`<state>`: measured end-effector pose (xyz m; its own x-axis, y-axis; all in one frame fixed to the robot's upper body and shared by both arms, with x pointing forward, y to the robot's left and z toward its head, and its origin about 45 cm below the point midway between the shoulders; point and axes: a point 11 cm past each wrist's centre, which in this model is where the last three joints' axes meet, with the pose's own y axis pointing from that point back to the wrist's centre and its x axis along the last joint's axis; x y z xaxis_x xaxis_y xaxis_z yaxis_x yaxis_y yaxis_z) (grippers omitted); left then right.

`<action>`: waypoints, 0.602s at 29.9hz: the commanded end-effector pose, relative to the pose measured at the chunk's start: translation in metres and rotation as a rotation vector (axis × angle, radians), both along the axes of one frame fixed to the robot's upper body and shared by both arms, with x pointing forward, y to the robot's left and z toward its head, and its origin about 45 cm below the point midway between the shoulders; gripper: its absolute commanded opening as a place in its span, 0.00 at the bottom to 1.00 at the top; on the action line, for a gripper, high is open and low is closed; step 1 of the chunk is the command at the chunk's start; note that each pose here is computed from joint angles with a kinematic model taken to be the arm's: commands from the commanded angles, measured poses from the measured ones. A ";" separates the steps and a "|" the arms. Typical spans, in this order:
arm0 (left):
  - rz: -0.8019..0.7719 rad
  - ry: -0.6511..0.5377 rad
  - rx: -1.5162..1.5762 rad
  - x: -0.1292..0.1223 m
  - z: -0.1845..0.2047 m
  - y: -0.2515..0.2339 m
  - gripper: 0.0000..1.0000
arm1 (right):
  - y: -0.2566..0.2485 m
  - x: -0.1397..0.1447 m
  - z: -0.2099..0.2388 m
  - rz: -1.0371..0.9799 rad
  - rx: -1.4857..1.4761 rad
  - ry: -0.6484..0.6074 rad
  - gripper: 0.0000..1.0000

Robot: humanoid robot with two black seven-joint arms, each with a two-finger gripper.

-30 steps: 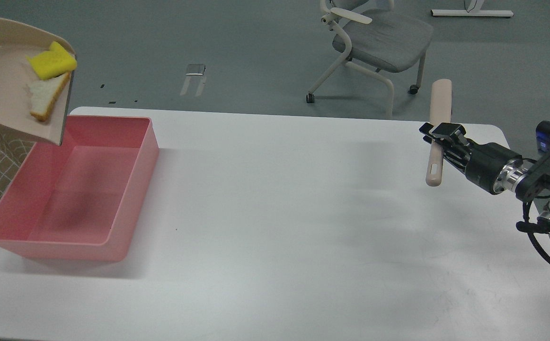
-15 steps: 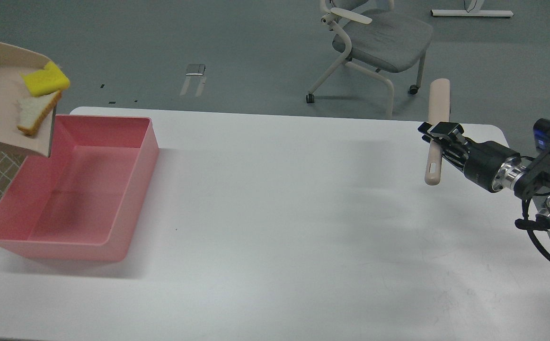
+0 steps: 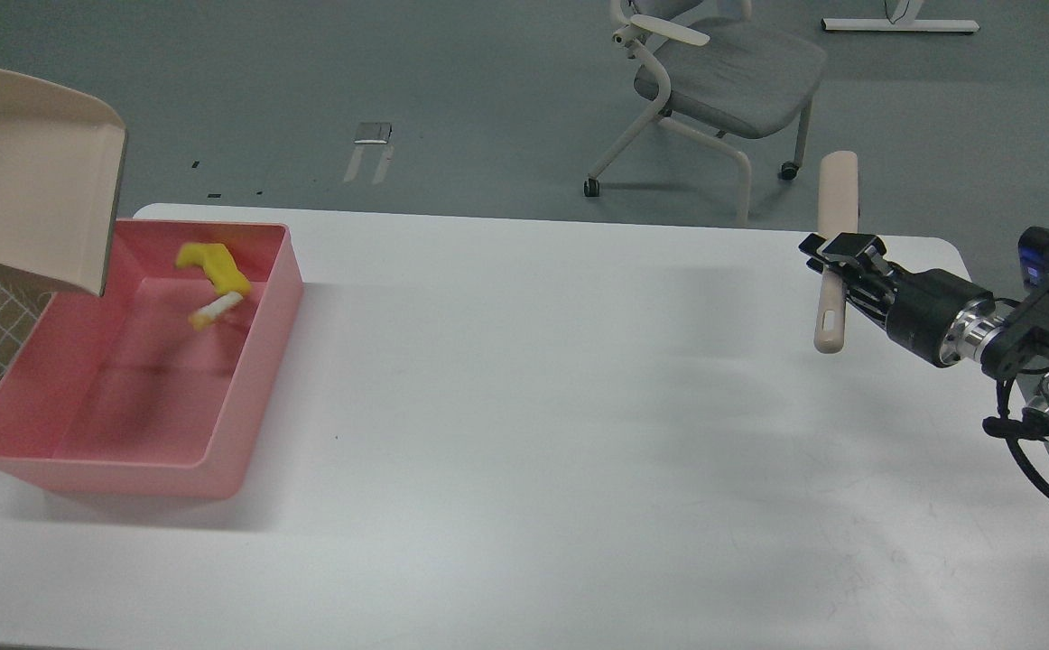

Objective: Sweep and dump garbage into bin
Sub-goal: 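Tip the dustpan further so the sponge and stick slide into the bin, then swing the empty dustpan away from the bin with the left gripper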

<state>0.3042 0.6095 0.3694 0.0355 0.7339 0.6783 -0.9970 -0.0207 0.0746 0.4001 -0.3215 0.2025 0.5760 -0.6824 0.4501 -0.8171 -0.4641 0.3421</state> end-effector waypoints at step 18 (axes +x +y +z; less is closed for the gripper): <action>-0.046 -0.003 -0.015 0.005 -0.001 -0.015 0.00 | 0.001 0.002 0.004 0.002 0.006 -0.008 0.28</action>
<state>0.3075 0.5992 0.3685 0.0592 0.7372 0.6731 -0.9972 0.0121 0.0745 0.4020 -0.3212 0.2056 0.5728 -0.6841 0.4516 -0.8195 -0.4650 0.3350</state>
